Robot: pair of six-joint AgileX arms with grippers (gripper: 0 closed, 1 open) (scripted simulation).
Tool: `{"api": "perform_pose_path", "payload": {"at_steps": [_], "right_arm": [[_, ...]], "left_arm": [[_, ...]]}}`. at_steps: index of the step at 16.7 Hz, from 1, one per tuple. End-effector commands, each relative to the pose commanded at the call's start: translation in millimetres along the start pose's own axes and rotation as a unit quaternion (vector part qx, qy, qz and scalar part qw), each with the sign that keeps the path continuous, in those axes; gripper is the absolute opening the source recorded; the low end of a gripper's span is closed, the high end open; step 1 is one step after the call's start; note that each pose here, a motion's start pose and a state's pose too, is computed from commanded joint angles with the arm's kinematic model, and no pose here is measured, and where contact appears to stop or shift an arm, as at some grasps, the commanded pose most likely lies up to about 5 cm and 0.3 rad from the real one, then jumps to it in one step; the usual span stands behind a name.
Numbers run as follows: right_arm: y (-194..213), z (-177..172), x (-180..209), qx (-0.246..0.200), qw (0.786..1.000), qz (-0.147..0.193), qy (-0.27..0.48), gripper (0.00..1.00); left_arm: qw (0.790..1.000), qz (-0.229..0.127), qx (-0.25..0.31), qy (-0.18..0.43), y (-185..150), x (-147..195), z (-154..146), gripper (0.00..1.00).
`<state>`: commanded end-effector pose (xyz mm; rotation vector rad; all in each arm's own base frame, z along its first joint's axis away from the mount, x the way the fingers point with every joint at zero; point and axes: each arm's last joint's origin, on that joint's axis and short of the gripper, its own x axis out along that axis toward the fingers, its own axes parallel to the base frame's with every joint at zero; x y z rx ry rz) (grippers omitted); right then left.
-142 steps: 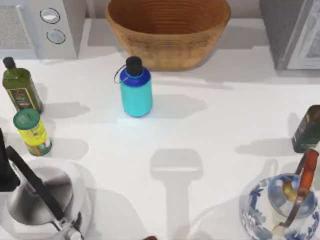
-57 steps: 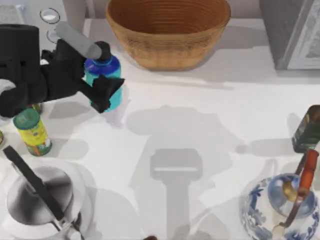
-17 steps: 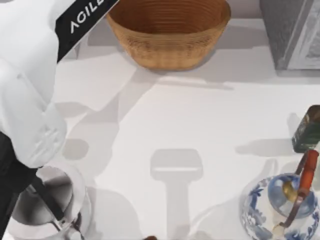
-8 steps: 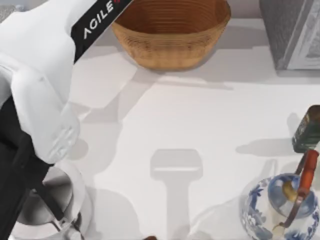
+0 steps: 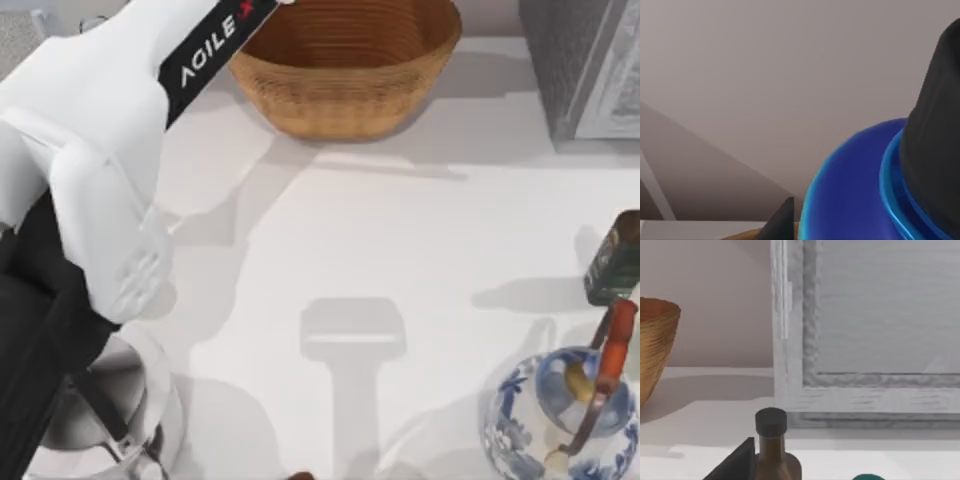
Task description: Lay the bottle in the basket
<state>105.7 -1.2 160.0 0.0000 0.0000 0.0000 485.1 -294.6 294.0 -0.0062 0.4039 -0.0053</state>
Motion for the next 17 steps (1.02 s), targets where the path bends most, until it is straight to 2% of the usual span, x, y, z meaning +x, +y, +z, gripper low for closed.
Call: {"api": "perform_pose_path", "payload": {"at_steps": [11,17], "right_arm": [[0.0,0.0,0.0,0.000,1.000,0.000,0.000,1.00],[0.0,0.0,0.0,0.000,1.000,0.000,0.000,1.00]], "left_arm": [[1.000,0.000,0.000,0.000,0.0,0.0,0.0,0.98],[1.000,0.000,0.000,0.000,0.0,0.0,0.0,1.00]]}}
